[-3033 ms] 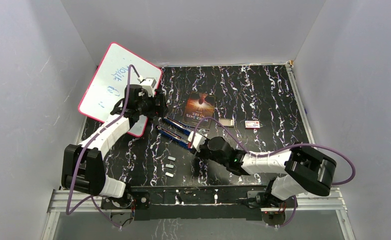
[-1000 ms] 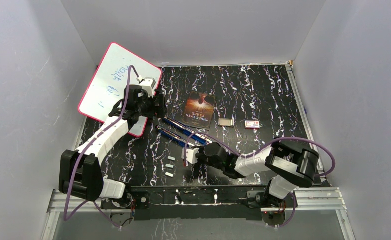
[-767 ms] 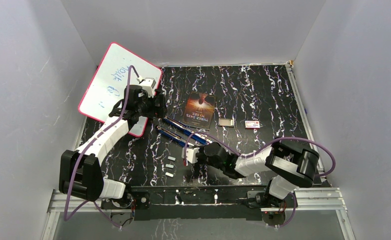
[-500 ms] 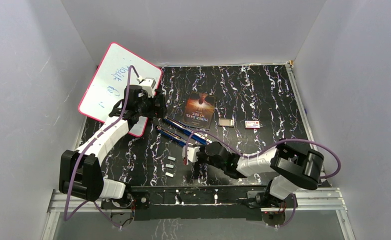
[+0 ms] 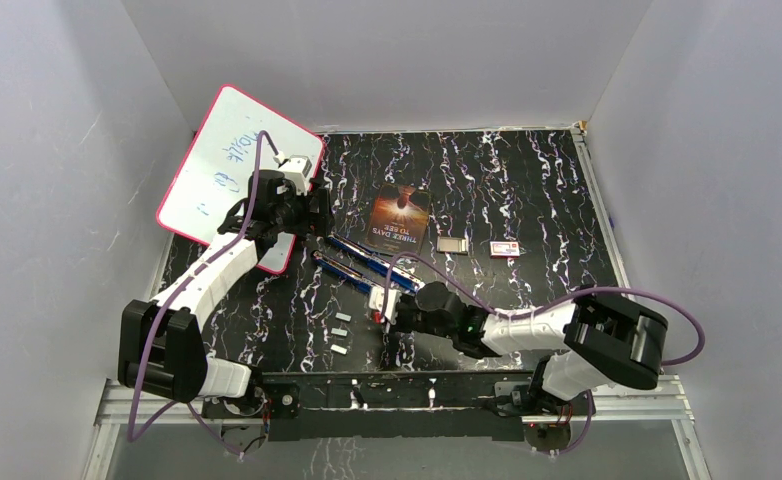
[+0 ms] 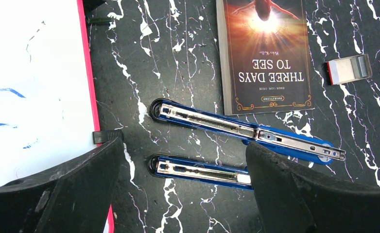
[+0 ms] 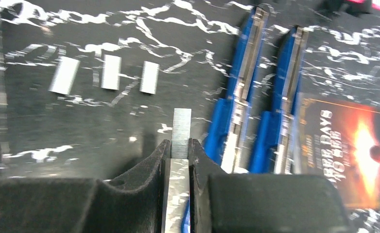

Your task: Load the staples into the stapler

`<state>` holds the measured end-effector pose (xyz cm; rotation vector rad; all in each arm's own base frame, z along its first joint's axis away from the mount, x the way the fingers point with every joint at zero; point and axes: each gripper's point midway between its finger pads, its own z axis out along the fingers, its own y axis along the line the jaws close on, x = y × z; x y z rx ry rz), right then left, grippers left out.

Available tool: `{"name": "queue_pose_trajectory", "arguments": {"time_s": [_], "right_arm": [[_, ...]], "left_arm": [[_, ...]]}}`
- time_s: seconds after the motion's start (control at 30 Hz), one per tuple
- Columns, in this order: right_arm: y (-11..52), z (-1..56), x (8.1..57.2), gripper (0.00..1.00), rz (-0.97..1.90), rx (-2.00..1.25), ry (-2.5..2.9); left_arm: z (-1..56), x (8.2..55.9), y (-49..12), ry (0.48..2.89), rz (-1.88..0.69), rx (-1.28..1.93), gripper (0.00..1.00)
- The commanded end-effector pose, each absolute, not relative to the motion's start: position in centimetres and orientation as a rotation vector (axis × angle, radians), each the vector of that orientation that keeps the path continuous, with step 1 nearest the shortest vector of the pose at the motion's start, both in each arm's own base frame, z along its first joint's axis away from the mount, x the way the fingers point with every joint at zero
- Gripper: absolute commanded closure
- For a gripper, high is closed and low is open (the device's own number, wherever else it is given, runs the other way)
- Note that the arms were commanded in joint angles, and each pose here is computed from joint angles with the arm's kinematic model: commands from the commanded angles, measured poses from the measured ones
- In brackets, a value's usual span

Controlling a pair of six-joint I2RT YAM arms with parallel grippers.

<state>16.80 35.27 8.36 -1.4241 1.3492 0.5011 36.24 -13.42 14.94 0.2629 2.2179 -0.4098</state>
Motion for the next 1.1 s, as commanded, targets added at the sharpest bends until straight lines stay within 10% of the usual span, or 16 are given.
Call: {"name": "queue_pose_trajectory", "arguments": {"time_s": [0.0,1.07], "right_arm": [[37.3,9.4,12.3,0.80,0.834,-1.384,1.367],[37.0,3.5,10.8,0.50,0.913,-1.413,1.485]], "left_arm": [[15.6,36.1,-13.9,2.200,-0.432,0.285,0.04],[15.3,36.2,-14.1,2.206,-0.435,0.290,0.04]]}}
